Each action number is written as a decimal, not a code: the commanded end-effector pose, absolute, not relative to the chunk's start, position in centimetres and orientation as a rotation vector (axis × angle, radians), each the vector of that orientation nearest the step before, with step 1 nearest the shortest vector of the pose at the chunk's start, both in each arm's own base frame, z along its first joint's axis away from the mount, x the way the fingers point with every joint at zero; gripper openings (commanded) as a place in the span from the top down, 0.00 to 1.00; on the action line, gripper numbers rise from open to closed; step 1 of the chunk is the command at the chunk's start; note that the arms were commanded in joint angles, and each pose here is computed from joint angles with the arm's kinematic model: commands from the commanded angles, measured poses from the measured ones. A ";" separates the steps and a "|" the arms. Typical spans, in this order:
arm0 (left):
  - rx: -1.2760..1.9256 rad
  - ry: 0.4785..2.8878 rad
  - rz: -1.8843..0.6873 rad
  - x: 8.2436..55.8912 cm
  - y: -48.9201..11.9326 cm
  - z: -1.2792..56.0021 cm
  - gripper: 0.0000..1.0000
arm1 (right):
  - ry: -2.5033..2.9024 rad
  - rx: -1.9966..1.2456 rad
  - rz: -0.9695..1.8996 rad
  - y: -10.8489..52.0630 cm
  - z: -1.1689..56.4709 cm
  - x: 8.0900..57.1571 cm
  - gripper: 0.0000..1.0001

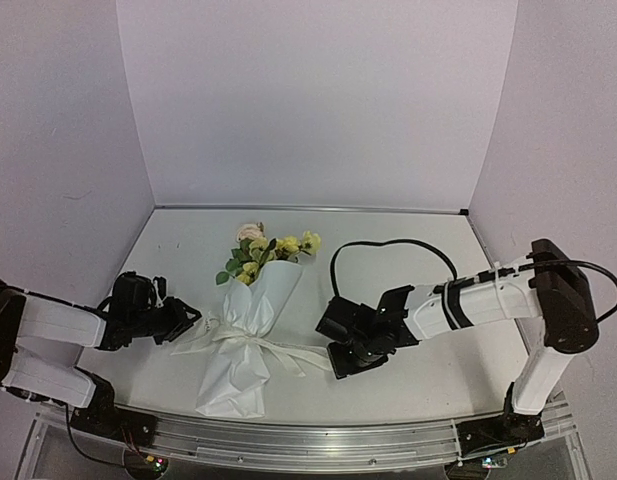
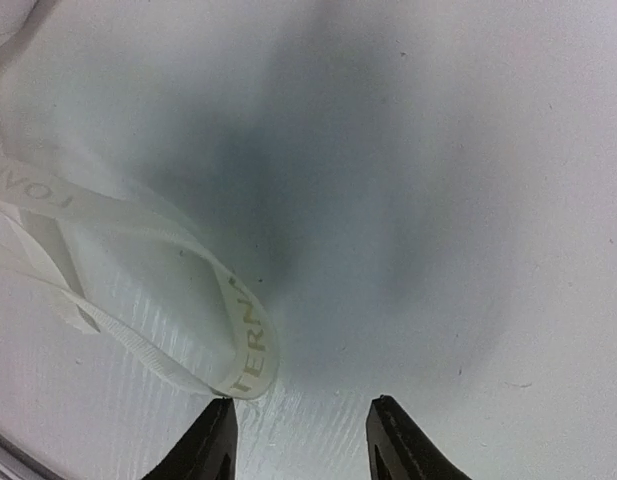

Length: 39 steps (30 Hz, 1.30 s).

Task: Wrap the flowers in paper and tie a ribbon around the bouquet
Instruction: Tie the ribbon around the folded bouquet, then reset both arms

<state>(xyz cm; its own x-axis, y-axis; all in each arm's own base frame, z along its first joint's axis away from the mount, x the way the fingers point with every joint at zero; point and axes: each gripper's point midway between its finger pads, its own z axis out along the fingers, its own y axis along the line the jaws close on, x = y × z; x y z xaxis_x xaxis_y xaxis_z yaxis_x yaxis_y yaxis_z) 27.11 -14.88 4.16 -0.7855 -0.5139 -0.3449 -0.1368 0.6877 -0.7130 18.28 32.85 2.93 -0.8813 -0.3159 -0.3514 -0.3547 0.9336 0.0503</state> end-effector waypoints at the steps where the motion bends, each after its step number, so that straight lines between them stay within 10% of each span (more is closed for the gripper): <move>1: -0.426 2.236 -0.861 29.4 -14.1 9.9 0.37 | 2.663 -0.491 0.228 32.8 7.2 18.6 0.39; 5: -0.372 2.184 -0.794 30.2 -13.5 13.6 0.00 | 2.596 -0.480 0.306 33.5 10.1 19.3 0.21; 8: -0.303 2.160 -0.761 30.7 -13.5 16.2 0.00 | 2.553 -0.427 0.363 33.4 12.4 20.3 0.02; 20: -0.141 1.982 -0.672 32.7 -13.3 26.9 0.00 | 2.233 0.041 0.438 26.7 20.8 26.7 0.02; 39: -0.160 1.966 -0.618 33.0 -12.5 28.7 0.00 | 2.170 0.074 0.387 25.0 21.9 27.2 0.02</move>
<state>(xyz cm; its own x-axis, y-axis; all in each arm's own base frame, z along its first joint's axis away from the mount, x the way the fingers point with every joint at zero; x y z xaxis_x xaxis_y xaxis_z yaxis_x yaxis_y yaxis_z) 32.69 -12.86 26.58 -0.5111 -0.3726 -0.7746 0.1406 0.8528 -0.5030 26.68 25.40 20.73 -0.6307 0.1652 -0.7582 -0.1019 0.9510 0.2919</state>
